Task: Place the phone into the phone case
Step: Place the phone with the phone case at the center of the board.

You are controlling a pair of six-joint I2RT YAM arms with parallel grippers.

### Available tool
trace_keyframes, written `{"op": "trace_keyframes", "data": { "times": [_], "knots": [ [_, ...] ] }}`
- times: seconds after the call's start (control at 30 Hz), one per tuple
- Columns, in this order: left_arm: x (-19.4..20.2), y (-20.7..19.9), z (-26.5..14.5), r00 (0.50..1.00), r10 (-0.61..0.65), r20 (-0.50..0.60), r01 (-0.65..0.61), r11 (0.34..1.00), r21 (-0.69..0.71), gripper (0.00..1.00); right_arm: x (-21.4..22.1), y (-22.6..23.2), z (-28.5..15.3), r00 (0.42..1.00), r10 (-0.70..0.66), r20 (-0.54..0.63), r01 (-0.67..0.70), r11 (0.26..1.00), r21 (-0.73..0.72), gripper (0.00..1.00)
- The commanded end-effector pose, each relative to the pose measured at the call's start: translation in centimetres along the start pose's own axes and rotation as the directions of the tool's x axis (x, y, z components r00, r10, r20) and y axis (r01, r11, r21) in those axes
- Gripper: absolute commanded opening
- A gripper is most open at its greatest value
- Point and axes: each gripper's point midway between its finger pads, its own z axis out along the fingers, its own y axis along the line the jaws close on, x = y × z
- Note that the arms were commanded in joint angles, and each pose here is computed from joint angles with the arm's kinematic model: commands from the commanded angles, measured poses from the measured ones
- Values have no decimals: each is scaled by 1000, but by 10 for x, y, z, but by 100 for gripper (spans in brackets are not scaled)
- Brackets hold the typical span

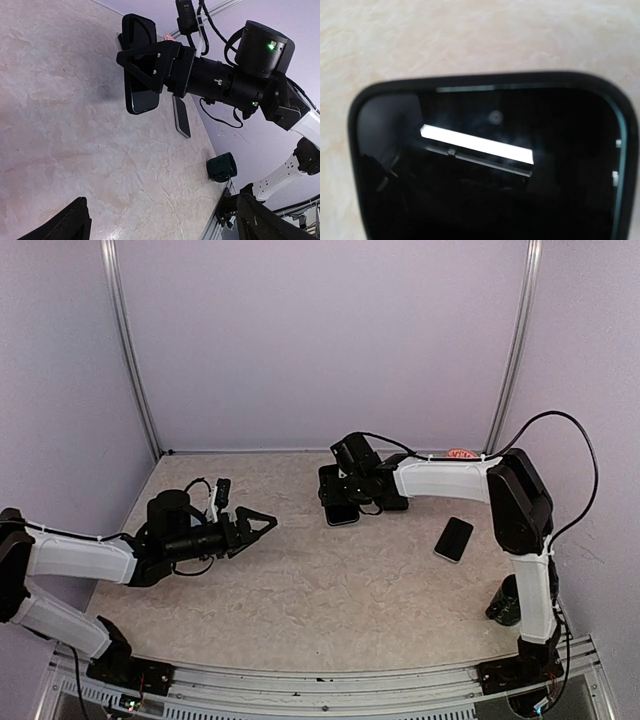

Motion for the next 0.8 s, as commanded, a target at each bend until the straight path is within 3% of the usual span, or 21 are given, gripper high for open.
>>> {"op": "trace_keyframes", "data": {
  "times": [0.0,0.77],
  "knots": [
    [-4,-1,-5,1000,12,25,-12,1000,4,99,-34,-12,14,991,113,78,-114,994,3,40],
    [-4,0,-7,999,26,23,-26,1000,-3,99,-50,-41,95,977,198,84,-193,979,-63,44]
  ]
}}
